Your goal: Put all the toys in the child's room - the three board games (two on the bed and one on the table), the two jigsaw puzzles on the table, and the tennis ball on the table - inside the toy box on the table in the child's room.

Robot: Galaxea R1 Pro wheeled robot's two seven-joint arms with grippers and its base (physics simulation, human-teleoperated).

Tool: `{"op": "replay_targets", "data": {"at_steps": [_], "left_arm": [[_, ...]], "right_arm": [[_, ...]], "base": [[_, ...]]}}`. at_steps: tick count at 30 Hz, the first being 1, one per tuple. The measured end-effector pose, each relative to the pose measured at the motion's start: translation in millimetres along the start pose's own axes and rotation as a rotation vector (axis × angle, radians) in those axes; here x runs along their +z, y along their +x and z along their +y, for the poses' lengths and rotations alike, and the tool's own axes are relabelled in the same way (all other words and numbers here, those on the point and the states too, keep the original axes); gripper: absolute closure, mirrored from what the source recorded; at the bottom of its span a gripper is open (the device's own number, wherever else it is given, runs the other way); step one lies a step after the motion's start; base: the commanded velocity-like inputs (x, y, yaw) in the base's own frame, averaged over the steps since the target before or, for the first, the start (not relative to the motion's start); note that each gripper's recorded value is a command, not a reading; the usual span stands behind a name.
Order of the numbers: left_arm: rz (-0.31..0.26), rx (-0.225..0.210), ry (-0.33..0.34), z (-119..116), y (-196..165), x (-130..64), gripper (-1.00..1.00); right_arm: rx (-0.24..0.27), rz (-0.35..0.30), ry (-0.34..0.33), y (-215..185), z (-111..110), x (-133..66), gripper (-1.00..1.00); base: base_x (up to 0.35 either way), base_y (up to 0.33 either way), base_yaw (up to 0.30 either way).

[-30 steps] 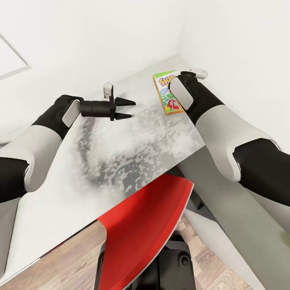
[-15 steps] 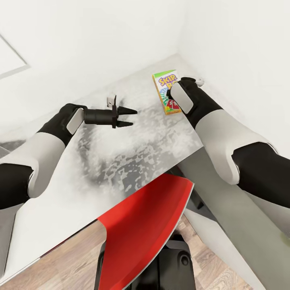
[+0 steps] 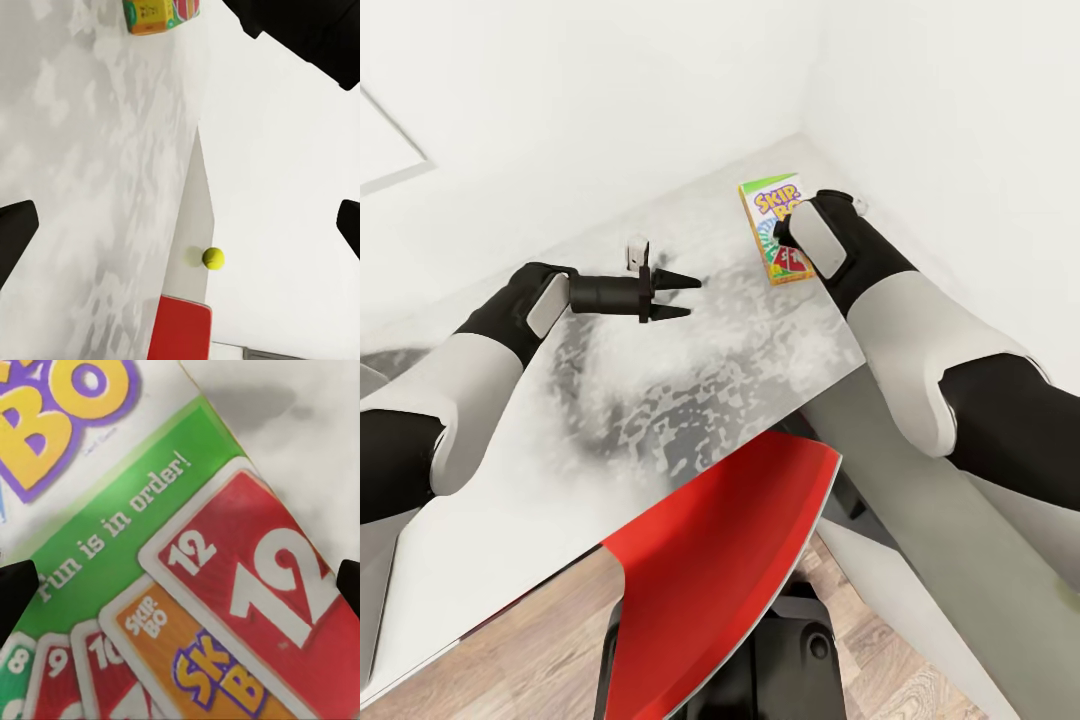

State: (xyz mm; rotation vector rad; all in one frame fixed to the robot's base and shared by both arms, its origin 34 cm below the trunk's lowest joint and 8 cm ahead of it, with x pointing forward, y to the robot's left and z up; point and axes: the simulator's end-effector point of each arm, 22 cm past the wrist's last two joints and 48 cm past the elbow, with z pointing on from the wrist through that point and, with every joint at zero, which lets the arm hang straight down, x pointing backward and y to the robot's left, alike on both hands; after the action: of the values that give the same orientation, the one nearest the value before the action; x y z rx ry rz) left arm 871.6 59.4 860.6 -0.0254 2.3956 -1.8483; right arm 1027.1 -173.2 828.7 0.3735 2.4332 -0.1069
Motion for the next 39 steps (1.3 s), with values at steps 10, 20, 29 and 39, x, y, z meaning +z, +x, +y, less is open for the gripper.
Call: {"op": "replay_targets", "data": {"at_steps": [10, 20, 29, 39], "left_arm": [[-0.001, 0.006, 0.005, -3.0, -3.2, 0.4, -1.0], [0.0, 0.003, 0.003, -1.2, -1.5, 0.8, -1.0], [0.0, 0.002, 0.004, -1.0, -1.2, 0.9, -1.0], [0.0, 0.002, 0.003, -0.7, -0.7, 0.8, -1.0]], "right_arm": [[0.009, -0.014, 0.009, -4.5, -0.1, -0.5, -1.0], [0.023, -0.071, 0.031, -17.9, 2.0, -6.8, -1.0], [0.022, -0.072, 0.031, -18.1, 2.1, -6.9, -1.0], [0.023, -0.072, 0.029, -18.1, 2.5, -7.2, -1.0]], "base": [[0.0, 0.0, 0.0], [0.0, 0.0, 0.0], [0.0, 0.0, 0.0], [0.071, 0.0, 0.0]]}}
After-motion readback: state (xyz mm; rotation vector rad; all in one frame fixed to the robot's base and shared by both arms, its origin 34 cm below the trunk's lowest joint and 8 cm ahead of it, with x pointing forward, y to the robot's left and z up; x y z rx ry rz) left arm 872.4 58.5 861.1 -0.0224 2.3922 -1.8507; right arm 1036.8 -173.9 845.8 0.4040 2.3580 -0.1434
